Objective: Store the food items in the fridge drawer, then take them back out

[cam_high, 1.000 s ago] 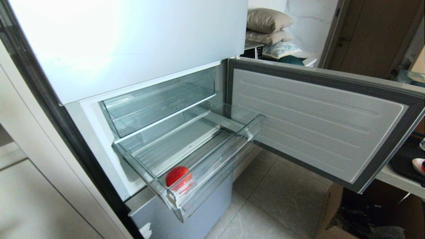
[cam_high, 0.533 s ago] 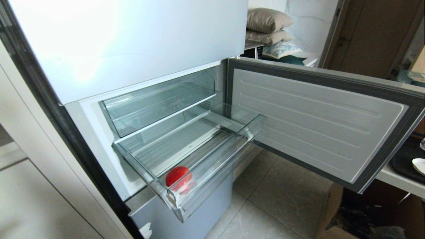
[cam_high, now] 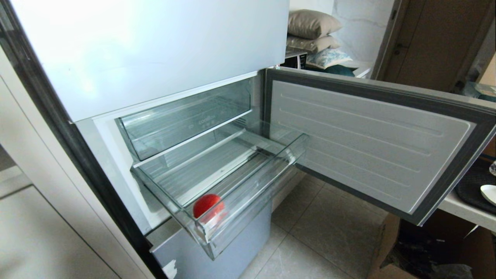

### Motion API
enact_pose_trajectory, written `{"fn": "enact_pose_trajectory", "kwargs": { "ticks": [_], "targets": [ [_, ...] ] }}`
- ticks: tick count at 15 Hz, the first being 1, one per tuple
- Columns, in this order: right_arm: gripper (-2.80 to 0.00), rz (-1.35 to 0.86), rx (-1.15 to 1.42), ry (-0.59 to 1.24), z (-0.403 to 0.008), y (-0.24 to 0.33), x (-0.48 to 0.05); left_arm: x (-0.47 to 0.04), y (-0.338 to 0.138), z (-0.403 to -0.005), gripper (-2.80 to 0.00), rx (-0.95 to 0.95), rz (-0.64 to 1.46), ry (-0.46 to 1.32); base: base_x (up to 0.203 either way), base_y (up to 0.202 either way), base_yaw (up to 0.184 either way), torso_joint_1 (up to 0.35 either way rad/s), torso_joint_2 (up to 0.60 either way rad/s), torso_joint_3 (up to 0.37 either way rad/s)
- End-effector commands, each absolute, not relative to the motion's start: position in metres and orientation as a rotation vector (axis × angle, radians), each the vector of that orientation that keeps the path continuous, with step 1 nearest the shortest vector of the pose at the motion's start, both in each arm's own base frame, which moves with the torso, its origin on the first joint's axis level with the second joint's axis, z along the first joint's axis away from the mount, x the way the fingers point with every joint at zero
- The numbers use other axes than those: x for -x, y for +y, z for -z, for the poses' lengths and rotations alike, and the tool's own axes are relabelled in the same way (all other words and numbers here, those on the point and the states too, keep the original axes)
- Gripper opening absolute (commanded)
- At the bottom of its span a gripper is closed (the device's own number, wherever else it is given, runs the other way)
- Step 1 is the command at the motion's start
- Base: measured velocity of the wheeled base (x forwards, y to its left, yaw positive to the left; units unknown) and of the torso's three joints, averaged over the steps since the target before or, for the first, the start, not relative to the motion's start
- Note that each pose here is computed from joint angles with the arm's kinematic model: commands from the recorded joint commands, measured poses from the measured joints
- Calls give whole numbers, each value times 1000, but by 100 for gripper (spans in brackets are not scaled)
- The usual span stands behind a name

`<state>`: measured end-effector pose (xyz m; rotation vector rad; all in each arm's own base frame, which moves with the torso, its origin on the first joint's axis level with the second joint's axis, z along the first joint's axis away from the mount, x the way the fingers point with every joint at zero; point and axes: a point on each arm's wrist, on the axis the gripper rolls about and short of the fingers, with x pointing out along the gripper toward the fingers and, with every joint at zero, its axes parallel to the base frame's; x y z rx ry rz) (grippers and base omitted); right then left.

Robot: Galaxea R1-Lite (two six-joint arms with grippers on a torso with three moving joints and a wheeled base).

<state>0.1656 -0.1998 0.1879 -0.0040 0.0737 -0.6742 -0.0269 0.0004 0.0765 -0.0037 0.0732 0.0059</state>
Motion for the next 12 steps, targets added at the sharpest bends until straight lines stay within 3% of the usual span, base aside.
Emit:
{"fn": "enact_pose_trajectory", "kwargs": {
  "ticks": [1, 4, 7, 12],
  "targets": [
    [-280, 643, 104, -87, -222, -138, -120, 27, 0, -76, -280, 4, -6, 74, 0, 0, 0, 0, 0, 0],
    [-280, 447, 127, -186, -215, -64, -86, 27, 0, -76, -280, 4, -6, 74, 0, 0, 0, 0, 0, 0],
    [-280, 88, 67, -201, -191, -11, -58, 27, 0, -76, -280, 4, -6, 74, 0, 0, 0, 0, 0, 0],
    [-280, -113, 16, 32, -109, 1, -5, 27, 0, -76, -280, 4, -6, 75, 0, 0, 0, 0, 0, 0]
  ]
}}
